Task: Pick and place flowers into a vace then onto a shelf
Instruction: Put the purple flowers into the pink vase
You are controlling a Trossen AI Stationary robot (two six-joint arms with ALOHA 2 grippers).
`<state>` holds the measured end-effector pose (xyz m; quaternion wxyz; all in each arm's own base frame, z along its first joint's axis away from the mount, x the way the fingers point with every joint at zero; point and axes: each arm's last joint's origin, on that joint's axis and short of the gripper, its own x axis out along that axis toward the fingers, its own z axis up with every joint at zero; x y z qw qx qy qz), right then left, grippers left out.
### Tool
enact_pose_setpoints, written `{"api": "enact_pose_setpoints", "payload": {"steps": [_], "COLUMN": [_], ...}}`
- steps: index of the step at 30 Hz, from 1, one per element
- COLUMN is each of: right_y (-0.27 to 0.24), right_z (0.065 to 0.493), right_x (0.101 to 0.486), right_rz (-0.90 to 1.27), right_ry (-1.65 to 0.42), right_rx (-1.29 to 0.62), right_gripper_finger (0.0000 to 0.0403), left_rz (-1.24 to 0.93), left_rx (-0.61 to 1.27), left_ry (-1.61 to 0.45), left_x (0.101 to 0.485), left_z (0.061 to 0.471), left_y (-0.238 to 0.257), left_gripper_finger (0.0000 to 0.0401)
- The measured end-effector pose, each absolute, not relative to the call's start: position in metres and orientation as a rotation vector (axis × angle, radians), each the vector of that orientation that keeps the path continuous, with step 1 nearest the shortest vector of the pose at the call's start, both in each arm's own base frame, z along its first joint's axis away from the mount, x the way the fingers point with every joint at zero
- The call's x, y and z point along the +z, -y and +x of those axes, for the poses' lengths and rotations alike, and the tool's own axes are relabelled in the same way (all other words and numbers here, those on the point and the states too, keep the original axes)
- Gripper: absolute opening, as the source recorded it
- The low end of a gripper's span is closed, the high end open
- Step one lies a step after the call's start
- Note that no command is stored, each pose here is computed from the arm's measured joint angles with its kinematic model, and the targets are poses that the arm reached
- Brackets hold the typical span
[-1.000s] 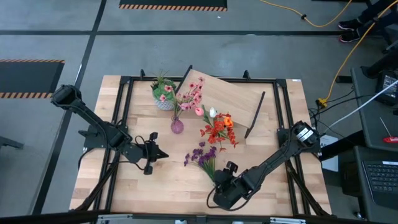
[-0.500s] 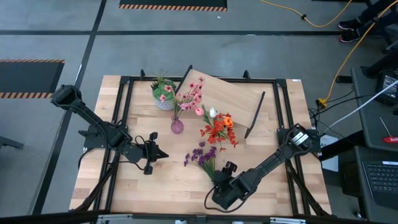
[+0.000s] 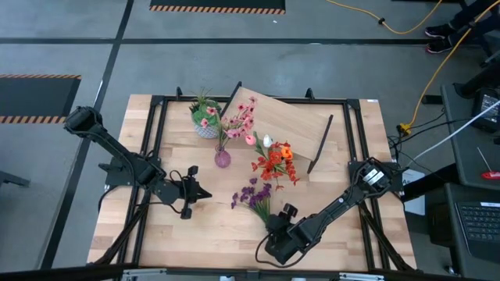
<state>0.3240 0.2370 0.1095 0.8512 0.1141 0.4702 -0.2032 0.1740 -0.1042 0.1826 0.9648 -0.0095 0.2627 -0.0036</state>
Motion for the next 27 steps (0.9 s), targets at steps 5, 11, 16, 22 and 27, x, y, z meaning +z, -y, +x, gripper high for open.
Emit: {"api": "enact_pose_setpoints", "payload": {"steps": [5,11,16,22,27], "right_y": [-0.237,-0.236,-0.236,-0.236,-0.237], "right_z": [0.324,0.324,0.324,0.321,0.316], "right_x": [0.112,0.111,0.114,0.123,0.137], "right_rz": [0.259,0.304,0.351,0.312,0.234], "right_ry": [-0.994,-0.987,-0.973,-1.001,-0.995], "right_rx": [-0.417,-0.449,-0.469,-0.415,-0.370], "right_gripper_finger": [0.0127,0.0016,0.0017,0.0008,0.0008], "left_rz": [-0.019,-0.019,-0.001,0.015,0.031], "left_rx": [-0.007,-0.008,-0.012,-0.017,-0.020], "left_ry": [-0.532,-0.532,-0.532,-0.532,-0.521], "left_x": [0.183,0.183,0.183,0.183,0.183], "left_z": [0.174,0.174,0.174,0.174,0.174], "left_y": [0.104,0.104,0.104,0.104,0.104], "left_gripper_finger": [0.0008,0.0008,0.0007,0.0002,0.0002]}}
